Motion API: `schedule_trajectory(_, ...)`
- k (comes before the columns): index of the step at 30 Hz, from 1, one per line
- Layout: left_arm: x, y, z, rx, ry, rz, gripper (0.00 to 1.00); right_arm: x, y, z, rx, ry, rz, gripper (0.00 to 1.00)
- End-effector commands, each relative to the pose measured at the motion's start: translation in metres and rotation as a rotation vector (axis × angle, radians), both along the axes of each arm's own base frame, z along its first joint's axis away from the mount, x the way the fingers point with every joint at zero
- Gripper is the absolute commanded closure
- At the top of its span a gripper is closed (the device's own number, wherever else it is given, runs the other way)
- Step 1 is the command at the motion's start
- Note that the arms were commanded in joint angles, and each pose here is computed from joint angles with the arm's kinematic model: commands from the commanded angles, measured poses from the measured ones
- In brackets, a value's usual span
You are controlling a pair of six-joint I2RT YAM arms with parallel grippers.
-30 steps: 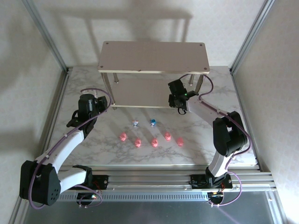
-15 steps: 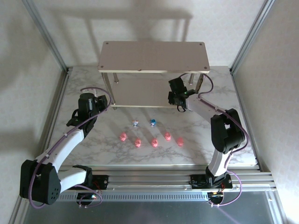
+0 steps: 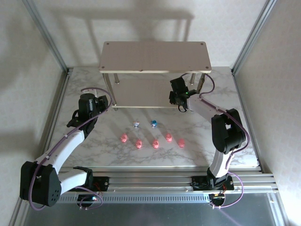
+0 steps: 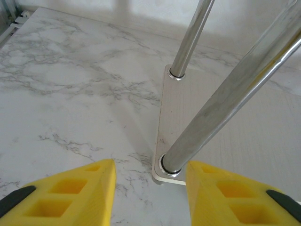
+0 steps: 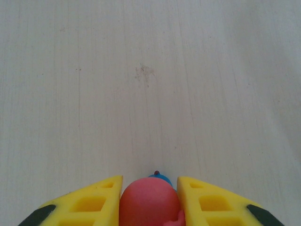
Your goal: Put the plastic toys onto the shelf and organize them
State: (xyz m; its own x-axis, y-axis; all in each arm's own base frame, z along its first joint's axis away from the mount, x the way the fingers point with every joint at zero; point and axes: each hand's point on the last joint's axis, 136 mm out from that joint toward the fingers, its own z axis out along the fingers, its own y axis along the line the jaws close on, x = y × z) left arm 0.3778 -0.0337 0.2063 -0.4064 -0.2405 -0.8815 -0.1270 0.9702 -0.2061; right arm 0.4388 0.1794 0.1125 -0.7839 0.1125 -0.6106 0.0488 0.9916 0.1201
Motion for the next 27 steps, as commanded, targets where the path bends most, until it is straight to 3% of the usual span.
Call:
schedule_trajectory(1, 0.0033, 0.0021, 0.0102, -0.014, -0.013, 0.011, 0.56, 0.0021, -0.0008, -0.0103, 0.002, 0.031, 0.001, 0.71)
schedule_trajectory(23, -0.0001, 0.0036, 0.0131, -0.015, -0.023, 0.016, 0.56, 0.0021, -0.0042, -0.0048, -0.02, 0.023, 0.005, 0.6)
schedule_trajectory(27, -0.0005, 0.0033, 0.013, -0.016, -0.022, 0.015, 0.56, 0.0023, -0.005, -0.0029, -0.022, 0.018, 0.003, 0.55)
